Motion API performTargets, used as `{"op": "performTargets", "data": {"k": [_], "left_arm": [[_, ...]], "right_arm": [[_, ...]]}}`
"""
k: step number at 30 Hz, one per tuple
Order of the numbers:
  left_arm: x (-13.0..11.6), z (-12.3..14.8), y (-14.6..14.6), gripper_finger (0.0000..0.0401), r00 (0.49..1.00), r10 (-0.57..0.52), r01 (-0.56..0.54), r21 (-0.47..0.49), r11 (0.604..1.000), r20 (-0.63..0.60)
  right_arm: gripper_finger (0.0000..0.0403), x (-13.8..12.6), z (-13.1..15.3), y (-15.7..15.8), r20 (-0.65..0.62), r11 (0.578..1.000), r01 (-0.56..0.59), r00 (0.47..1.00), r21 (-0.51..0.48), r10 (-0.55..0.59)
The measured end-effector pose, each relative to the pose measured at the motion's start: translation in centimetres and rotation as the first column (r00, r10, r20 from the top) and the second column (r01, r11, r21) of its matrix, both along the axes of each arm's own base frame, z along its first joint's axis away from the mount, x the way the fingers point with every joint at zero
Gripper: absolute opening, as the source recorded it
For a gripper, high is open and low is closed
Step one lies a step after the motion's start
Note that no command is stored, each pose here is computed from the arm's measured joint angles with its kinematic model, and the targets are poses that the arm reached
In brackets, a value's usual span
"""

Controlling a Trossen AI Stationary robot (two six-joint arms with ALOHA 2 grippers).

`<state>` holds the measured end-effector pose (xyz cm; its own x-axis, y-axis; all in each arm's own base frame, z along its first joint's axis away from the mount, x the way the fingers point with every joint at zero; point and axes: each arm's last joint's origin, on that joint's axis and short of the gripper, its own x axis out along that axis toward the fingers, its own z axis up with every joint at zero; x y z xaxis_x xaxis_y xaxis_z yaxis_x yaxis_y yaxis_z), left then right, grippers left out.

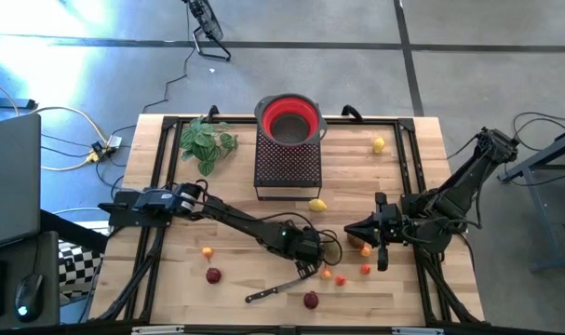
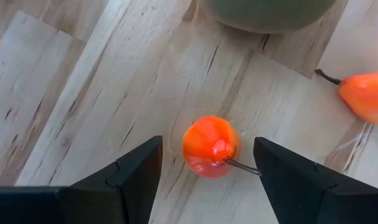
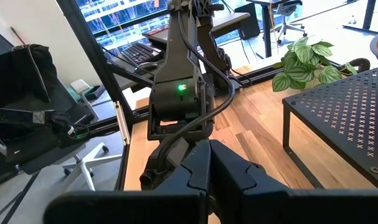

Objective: Pick & Place Fruit
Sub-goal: Put the pear into the red strainer bowl

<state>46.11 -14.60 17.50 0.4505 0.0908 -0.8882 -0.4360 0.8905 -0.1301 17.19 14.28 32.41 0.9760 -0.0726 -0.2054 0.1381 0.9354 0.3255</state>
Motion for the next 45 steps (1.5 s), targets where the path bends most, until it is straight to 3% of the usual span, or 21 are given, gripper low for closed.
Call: {"op": "performTargets", "data": {"k": [36,45], "left_arm": [[-0.02,-0.01,0.01,0.0245,1.000,0.007,-0.007,-0.003,1.000,-0.001],[-0.01,-0.01,0.00,0.0181,1.000,0.007,-0.007,-0.004,1.000,-0.001]], "right_arm": [[0.0003,-0.01,0.01,-0.09,0.005,1.000,0.024,1.000,-0.010,-0.024],[0.0003,-0.02,-0.04,-0.09,0.000,1.000,0.024,1.000,-0.014,-0.024]]}}
